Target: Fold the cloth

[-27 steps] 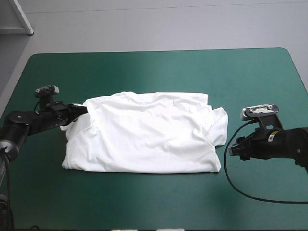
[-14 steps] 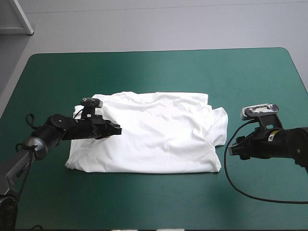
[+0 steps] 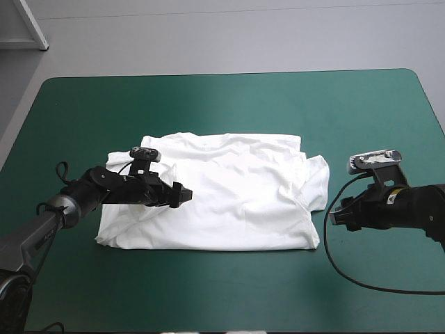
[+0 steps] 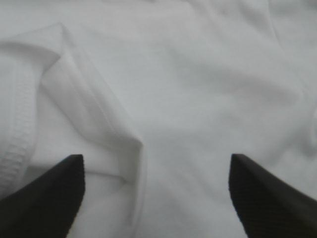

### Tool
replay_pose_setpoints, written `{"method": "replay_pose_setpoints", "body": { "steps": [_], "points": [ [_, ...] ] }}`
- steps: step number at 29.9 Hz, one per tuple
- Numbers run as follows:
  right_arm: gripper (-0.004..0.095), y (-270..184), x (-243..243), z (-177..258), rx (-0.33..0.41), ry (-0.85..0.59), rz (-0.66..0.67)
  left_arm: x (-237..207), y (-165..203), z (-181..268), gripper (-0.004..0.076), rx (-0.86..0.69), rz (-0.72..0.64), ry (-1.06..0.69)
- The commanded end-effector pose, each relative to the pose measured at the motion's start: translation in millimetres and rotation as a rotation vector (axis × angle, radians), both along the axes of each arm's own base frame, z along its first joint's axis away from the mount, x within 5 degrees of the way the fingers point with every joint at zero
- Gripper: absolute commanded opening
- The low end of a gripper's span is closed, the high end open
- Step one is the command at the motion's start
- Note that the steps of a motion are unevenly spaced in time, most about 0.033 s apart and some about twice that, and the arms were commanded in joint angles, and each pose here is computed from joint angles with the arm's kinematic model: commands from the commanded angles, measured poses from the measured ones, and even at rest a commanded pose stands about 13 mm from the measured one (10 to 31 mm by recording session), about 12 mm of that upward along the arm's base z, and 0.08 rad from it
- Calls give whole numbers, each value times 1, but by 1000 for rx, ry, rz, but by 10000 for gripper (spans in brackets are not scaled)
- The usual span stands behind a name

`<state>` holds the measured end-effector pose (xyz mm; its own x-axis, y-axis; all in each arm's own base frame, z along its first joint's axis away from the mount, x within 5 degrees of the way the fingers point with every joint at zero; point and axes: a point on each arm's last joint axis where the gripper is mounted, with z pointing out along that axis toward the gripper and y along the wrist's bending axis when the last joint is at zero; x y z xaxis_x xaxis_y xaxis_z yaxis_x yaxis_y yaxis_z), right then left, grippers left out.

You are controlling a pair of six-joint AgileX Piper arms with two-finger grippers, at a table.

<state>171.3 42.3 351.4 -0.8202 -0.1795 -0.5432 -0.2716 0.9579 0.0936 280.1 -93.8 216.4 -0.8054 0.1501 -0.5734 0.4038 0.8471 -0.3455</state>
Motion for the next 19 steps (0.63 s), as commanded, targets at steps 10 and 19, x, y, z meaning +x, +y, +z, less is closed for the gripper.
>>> {"method": "replay_pose_setpoints", "body": {
  "steps": [10, 19],
  "points": [
    [604, 1, 23, 6, 23, -112, -35, 5, 1, 93, 682, -120, 40, -214],
    [604, 9, 75, -33, 20, -31, -64, -13, 67, 140, 682, 178, 247, -252]
  ]
}}
